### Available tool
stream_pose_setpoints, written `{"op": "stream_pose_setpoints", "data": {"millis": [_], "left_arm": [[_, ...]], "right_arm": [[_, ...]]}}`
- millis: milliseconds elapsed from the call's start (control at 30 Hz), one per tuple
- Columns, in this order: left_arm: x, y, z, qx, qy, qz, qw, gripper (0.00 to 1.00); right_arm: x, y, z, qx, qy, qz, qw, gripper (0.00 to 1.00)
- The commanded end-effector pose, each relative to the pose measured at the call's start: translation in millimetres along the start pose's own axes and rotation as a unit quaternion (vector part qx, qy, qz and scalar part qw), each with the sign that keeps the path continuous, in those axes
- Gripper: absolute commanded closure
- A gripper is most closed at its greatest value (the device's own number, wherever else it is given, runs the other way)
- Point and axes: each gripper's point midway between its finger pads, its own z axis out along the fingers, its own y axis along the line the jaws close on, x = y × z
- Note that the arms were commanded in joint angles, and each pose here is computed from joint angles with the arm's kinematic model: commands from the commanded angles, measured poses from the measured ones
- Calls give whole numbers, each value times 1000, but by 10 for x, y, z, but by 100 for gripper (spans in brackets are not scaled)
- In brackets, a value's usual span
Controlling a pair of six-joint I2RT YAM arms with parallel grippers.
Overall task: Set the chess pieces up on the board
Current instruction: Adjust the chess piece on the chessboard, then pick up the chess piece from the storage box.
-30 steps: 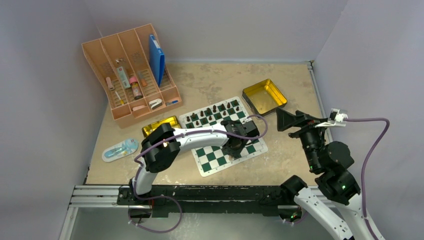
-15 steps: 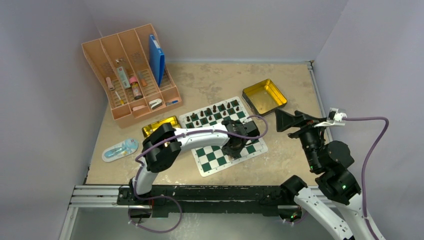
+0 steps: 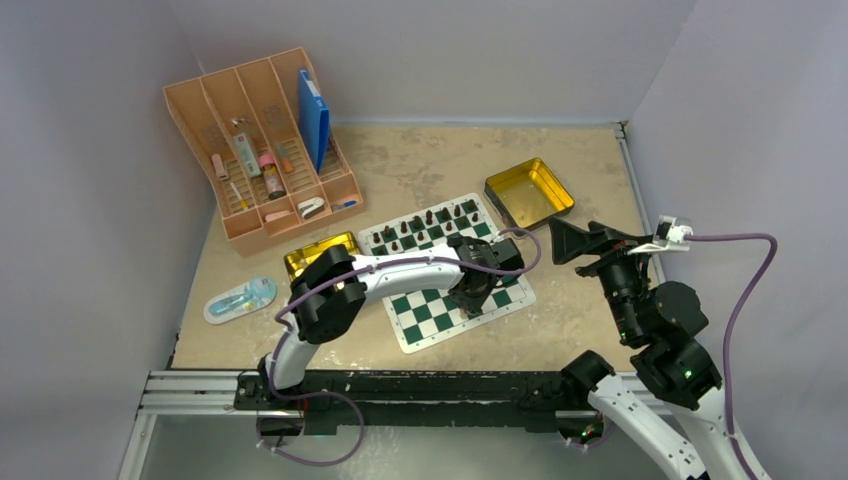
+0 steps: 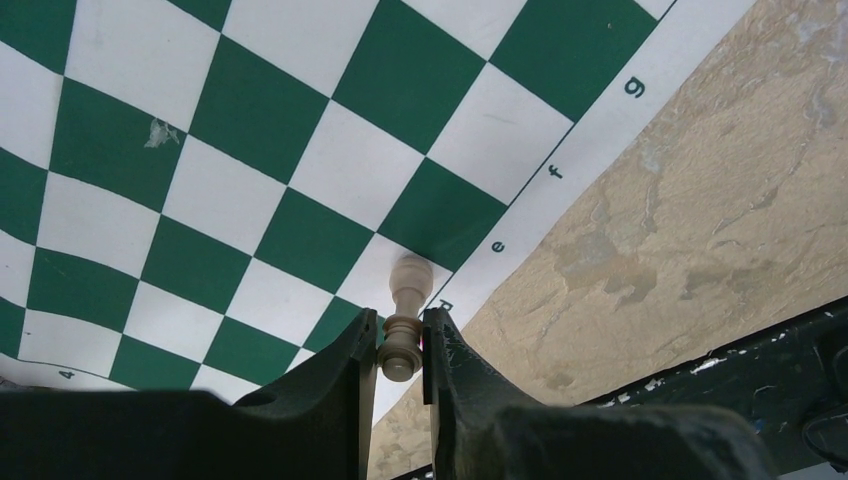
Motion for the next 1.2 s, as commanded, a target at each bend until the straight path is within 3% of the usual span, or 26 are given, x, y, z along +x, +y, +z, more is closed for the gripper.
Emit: {"op": "stream_pose_setpoints", "data": {"millis": [0, 433, 667, 867, 1000, 1167], "left_arm": [[-40, 13, -66, -6, 0, 10, 1000, 83], [17, 9, 2, -7, 15, 14, 1000, 83], [-71, 4, -68, -7, -2, 10, 1000, 56], [-356, 51, -356, 3, -51, -9, 999, 42], [-581, 259, -637, 22, -95, -42, 994, 32], [-791, 743, -1030, 71, -156, -102, 980, 27]], "right_arm": [[-203, 110, -15, -16, -24, 10, 1000, 1], [-219, 118, -23, -19, -27, 12, 999, 1], [-196, 135, -13, -23, -22, 13, 999, 1], [-159, 164, 14, -27, -12, 14, 999, 2], [-103, 171, 53, -26, -6, 22, 999, 2], [-36, 230, 127, -35, 6, 27, 999, 4]]}}
